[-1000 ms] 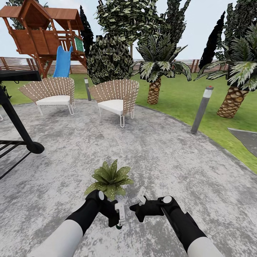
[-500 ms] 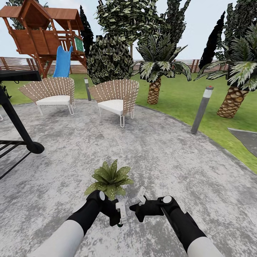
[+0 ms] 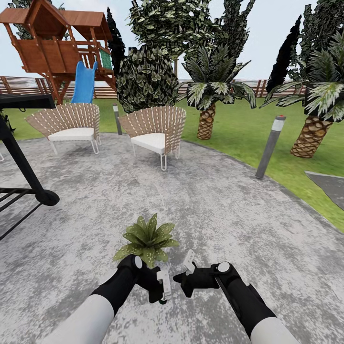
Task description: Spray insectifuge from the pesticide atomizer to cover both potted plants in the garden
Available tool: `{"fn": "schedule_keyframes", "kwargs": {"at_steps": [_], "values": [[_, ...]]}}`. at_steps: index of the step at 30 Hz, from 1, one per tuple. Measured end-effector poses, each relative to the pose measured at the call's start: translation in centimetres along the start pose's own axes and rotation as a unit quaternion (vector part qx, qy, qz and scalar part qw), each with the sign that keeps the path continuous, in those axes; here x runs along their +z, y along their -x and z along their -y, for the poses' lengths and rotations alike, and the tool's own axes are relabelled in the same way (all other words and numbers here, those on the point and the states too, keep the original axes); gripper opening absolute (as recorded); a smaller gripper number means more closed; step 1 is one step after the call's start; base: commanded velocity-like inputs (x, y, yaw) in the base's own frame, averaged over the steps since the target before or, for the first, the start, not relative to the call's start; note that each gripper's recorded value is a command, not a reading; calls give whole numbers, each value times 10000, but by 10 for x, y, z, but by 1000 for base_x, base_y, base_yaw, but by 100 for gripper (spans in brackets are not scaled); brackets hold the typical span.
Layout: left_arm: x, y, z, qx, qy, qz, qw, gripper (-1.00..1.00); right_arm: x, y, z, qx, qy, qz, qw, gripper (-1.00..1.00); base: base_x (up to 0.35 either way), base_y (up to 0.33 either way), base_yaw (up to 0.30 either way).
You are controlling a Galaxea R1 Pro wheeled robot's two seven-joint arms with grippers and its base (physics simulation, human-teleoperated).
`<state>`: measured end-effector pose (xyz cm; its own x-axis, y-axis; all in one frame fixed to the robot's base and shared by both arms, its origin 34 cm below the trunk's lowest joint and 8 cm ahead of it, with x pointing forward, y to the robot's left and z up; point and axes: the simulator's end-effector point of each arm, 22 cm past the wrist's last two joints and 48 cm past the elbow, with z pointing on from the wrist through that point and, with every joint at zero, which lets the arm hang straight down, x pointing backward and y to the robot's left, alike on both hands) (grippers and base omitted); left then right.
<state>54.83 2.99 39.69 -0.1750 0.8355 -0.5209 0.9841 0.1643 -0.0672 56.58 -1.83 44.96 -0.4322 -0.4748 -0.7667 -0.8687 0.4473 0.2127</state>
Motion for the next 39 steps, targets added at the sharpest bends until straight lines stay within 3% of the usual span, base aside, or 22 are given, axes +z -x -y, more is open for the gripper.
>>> {"fn": "schedule_keyframes", "kwargs": {"at_steps": [17, 24, 39], "values": [[3, 9, 5, -19, -65, 135, 9999, -100, 0, 0, 0, 1, 0, 3, 10000, -100, 0, 0, 0], [2, 19, 7, -133, -130, 365, 9992, -100, 0, 1, 0, -2, -1, 4, 10000, -100, 0, 0, 0], [4, 10, 9, -144, -153, 281, 9994, -100, 0, 1, 0, -1, 0, 3, 10000, -100, 0, 0, 0]]}}
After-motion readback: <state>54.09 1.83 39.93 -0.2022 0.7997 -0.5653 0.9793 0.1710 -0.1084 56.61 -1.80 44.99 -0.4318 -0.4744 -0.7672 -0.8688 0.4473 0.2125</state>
